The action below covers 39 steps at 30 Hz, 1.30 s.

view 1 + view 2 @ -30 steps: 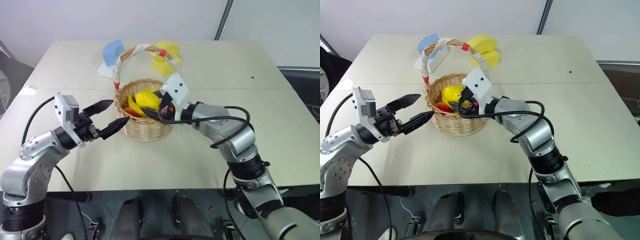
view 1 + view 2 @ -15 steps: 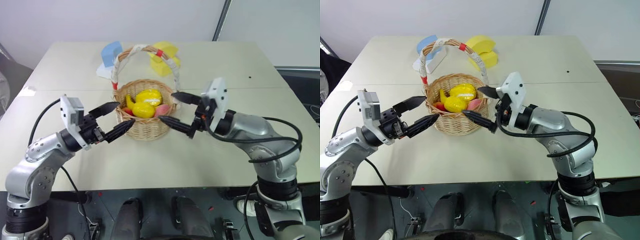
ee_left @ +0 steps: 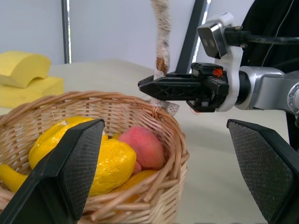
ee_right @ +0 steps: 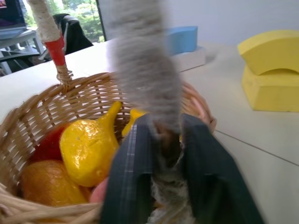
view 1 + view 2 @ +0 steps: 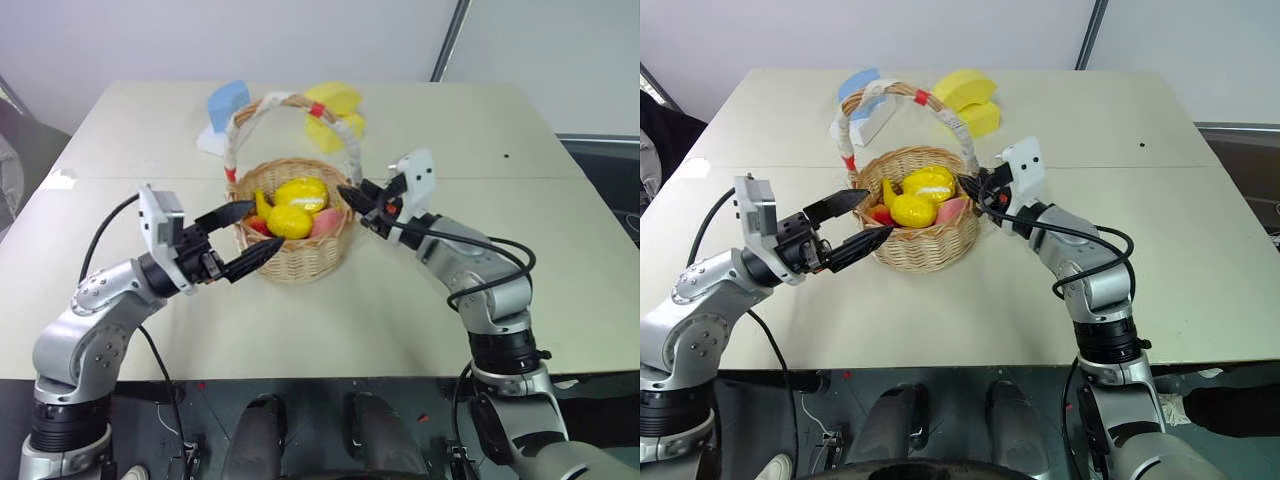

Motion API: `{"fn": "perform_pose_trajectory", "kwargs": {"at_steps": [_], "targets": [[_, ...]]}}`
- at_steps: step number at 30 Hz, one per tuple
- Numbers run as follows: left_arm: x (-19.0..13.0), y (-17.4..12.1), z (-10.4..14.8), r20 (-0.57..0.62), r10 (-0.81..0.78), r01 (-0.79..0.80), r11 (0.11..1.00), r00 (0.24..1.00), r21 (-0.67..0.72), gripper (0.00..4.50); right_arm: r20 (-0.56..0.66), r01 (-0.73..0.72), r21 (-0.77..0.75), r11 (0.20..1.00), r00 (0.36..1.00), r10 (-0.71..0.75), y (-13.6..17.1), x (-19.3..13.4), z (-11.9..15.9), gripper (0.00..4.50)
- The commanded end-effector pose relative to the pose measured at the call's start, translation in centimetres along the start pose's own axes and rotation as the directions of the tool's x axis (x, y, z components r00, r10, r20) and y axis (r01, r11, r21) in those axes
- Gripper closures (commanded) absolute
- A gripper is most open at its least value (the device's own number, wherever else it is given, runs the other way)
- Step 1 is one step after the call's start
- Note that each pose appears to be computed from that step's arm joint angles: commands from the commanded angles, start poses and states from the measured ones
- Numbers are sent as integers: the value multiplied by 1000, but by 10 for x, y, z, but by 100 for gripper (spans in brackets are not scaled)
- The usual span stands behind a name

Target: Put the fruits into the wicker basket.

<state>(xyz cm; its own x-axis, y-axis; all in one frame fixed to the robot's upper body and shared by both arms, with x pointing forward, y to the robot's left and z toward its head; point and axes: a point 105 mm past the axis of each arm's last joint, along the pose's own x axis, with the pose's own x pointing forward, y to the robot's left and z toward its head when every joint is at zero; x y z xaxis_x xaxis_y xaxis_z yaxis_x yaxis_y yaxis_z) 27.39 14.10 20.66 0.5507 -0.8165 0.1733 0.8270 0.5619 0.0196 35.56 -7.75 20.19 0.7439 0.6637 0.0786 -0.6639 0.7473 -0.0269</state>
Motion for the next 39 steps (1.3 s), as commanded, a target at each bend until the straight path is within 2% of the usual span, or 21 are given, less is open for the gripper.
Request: {"fn": "perform_pose_trajectory", "kwargs": {"at_steps": [1, 4, 7, 9, 12, 16, 20, 21, 23, 24, 29, 32, 35, 36, 37, 39], "targets": [[2, -7, 8, 31, -20, 18, 999, 999, 42, 0, 134, 44, -67, 997, 990, -34, -11, -13, 39, 436], [5, -8, 8, 35, -33, 32, 999, 999, 39, 0, 179, 201, -96, 975, 967, -181, -46, -31, 53, 436], [8, -8, 8, 40, -48, 47, 998, 998, 36, 0, 216, 386, -116, 915, 909, -356, -86, -54, 63, 436], [11, -9, 8, 45, -61, 60, 998, 997, 34, 0, 221, 535, -132, 834, 837, -501, -120, -75, 65, 436], [20, -10, 9, 62, -81, 79, 996, 995, 33, 0, 212, 730, -136, 669, 681, -701, -167, -110, 62, 436], [32, -16, 9, 81, -120, 119, 993, 989, 25, 0, 195, 805, -123, 580, 592, -782, -193, -130, 51, 436], [38, -20, 8, 88, -141, 139, 990, 986, 24, 0, 183, 823, -110, 557, 567, -803, -203, -138, 43, 436], [38, -20, 8, 90, -144, 142, 990, 986, 22, 0, 179, 823, -104, 558, 568, -803, -204, -140, 41, 436], [38, -21, 7, 90, -150, 149, 989, 985, 18, 0, 181, 818, -90, 568, 574, -798, -203, -144, 43, 330], [38, -21, 7, 88, -152, 151, 988, 984, 16, 0, 183, 817, -88, 570, 576, -797, -202, -146, 43, 300], [38, -19, 3, 79, -160, 160, 987, 984, 6, 0, 211, 801, -123, 587, 599, -773, -190, -164, 52, 38], [36, -8, 2, 70, -126, 126, 992, 990, 1, 0, 182, 754, -161, 637, 657, -731, -177, -177, 47, 38], [28, 4, -4, 39, -70, 70, 998, 997, -2, 0, 102, 644, -217, 733, 762, -640, -156, -173, 33, 38], [25, 8, -6, 27, -42, 42, 999, 999, 2, 0, 66, 588, -234, 774, 804, -591, -147, -169, 26, 38], [23, 11, -7, 19, -25, 25, 1000, 1000, 6, 0, 0, 460, -271, 846, 879, -477, -126, -157, 14, 38], [12, 28, -16, -29, 88, -87, 996, 996, 34, 0, -91, 274, -288, 918, 946, -311, -96, -144, -3, 38]]}}
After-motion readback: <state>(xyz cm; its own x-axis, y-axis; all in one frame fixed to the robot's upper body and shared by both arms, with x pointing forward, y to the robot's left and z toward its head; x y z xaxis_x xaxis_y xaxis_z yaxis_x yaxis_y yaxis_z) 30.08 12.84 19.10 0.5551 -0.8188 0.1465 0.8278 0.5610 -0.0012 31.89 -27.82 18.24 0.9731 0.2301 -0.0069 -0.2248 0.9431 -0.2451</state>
